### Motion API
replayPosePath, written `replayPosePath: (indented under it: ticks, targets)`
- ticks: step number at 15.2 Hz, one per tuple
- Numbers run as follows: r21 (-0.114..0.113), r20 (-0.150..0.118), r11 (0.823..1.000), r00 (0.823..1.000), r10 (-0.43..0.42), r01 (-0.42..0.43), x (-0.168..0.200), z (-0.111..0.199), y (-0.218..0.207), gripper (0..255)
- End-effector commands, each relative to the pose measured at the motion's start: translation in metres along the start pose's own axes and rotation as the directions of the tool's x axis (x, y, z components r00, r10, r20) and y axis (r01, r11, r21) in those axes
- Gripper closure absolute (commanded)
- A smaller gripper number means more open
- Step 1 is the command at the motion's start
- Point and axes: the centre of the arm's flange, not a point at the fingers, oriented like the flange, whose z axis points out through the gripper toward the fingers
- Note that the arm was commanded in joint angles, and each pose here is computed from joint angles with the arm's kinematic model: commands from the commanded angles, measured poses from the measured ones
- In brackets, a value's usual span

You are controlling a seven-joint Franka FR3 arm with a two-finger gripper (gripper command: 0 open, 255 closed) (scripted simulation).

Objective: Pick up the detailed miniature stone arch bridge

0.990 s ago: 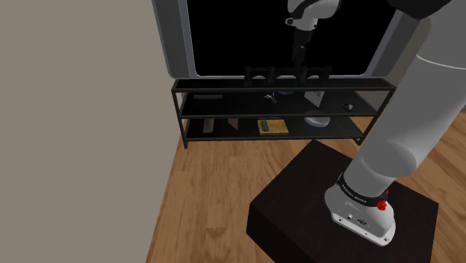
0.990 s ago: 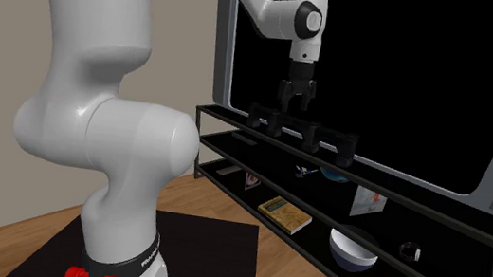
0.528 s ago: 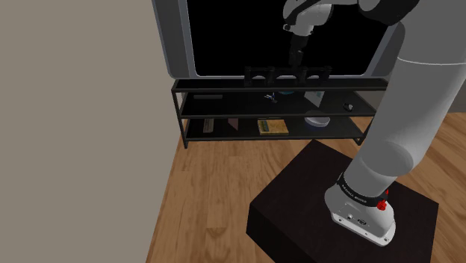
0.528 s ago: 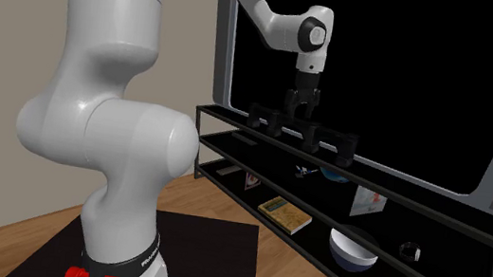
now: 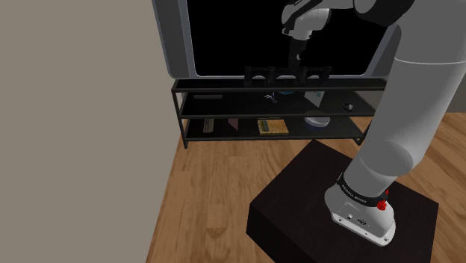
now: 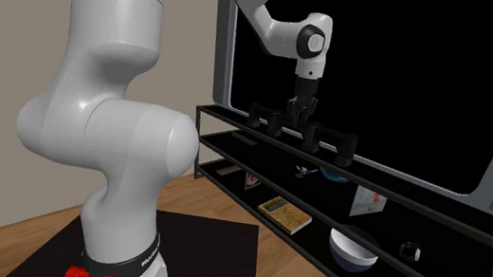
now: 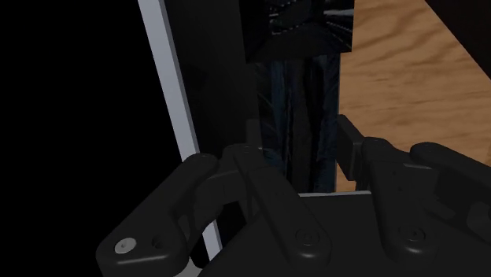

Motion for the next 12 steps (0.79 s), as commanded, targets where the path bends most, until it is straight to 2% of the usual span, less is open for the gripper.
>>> replayPosePath:
  ticks: [1, 6, 12]
  targets:
    - [0.001, 0.0, 1.0, 1.0, 0.0, 0.0, 0.0, 0.001, 0.0, 255]
    - [0.001, 0.0, 1.0, 1.0, 0.0, 0.0, 0.0, 0.001, 0.0, 255]
    - [0.001, 0.0, 1.0, 1.0, 0.0, 0.0, 0.001, -0.031, 0.001, 255]
